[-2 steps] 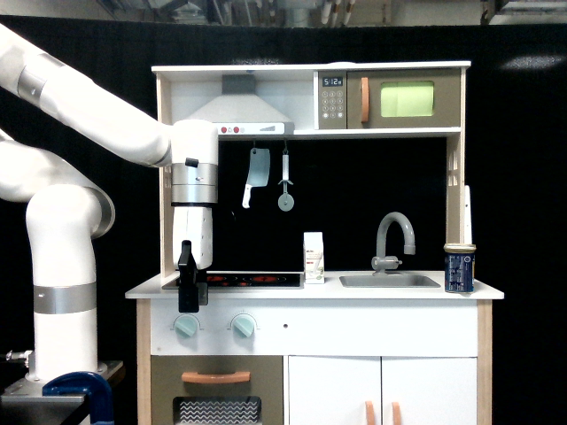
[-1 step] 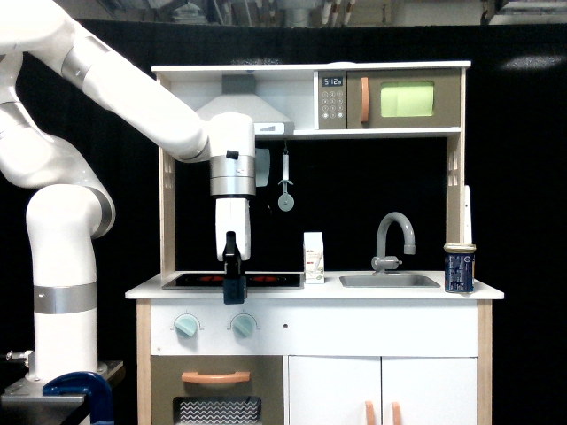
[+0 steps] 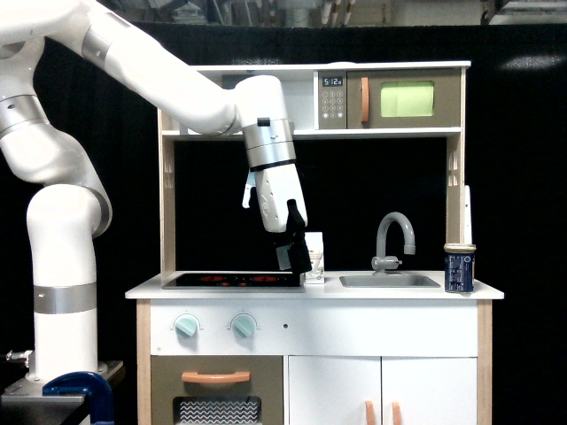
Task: Put the canned spam into the sink
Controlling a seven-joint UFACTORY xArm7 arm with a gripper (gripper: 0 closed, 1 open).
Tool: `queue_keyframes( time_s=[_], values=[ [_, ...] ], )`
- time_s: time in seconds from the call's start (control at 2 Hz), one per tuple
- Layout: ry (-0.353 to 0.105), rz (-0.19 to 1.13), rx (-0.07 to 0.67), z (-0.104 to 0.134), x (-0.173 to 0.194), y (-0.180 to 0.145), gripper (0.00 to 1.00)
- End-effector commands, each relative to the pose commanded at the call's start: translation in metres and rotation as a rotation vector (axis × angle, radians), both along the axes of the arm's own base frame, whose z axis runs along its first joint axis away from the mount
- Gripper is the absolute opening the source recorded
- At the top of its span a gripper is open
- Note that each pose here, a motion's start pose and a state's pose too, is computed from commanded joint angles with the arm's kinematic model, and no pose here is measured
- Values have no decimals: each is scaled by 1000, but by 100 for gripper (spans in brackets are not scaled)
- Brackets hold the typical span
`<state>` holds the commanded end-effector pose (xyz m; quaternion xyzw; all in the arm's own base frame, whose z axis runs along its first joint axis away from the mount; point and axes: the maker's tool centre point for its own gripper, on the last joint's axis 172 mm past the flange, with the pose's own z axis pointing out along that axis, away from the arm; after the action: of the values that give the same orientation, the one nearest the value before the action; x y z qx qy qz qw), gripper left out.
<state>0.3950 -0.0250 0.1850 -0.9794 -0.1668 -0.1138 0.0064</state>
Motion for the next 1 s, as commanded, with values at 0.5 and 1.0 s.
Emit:
queue_keyframes(
  time_s=[0.5, 1.0],
  values=[
    [-37, 35, 50, 23, 64, -10, 100],
    [-45, 349, 64, 34, 142, -47, 100]
  ],
)
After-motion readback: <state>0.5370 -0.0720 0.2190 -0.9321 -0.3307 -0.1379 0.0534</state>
